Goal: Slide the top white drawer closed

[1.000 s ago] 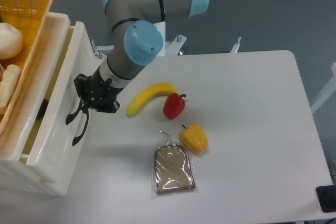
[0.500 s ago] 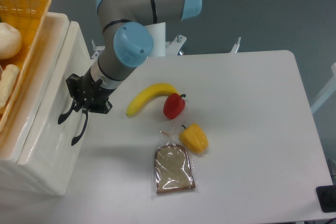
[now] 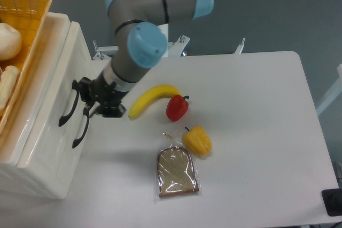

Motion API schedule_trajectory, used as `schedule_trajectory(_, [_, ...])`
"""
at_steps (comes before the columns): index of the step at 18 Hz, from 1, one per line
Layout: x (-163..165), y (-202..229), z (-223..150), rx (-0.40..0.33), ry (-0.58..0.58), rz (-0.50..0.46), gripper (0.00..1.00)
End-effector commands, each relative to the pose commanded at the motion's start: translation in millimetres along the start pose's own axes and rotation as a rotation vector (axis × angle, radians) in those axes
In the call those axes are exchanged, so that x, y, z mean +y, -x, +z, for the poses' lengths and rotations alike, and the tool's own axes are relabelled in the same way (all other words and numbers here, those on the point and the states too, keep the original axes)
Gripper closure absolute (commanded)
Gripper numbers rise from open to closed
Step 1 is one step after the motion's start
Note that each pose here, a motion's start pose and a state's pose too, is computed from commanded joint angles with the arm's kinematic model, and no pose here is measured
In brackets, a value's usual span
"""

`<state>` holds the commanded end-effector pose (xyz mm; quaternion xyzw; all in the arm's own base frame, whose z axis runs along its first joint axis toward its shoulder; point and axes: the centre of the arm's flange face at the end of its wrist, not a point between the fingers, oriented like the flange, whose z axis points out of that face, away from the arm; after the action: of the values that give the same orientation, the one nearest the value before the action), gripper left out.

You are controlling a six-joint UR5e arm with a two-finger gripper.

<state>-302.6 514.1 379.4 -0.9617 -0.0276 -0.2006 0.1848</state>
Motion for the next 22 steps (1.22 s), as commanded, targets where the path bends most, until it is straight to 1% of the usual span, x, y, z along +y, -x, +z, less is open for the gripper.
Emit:
schedule_trajectory(3, [11,47,-34,-0.055,-0.034,-0.055,0.0])
schedule_trajectory(4, [16,64,-42,-0.081,-0.037,-0.055,0.0])
schedule_trajectory(5, [23,81,-51,-0.12,-0.039,-0.036,0.0])
schedule_trajectory(8, [50,130,-69,-0.222,-0.013,-0.001,0.0])
schedule_trajectory(10, [68,158,-73,-0.285,0.045,0.051,0.0])
schedule_trajectory(13, [98,195,-71,-0.36,0.226,0.123,0.0])
schedule_trajectory(15, [108,214,-77,-0.367,0.261,0.169,0.0])
schedule_trajectory(18, [123,242,-85,-0.365,0.313,0.266,0.0])
schedule_trajectory(22, [144,273,-95,-0.341,0.35,0.408,0.0])
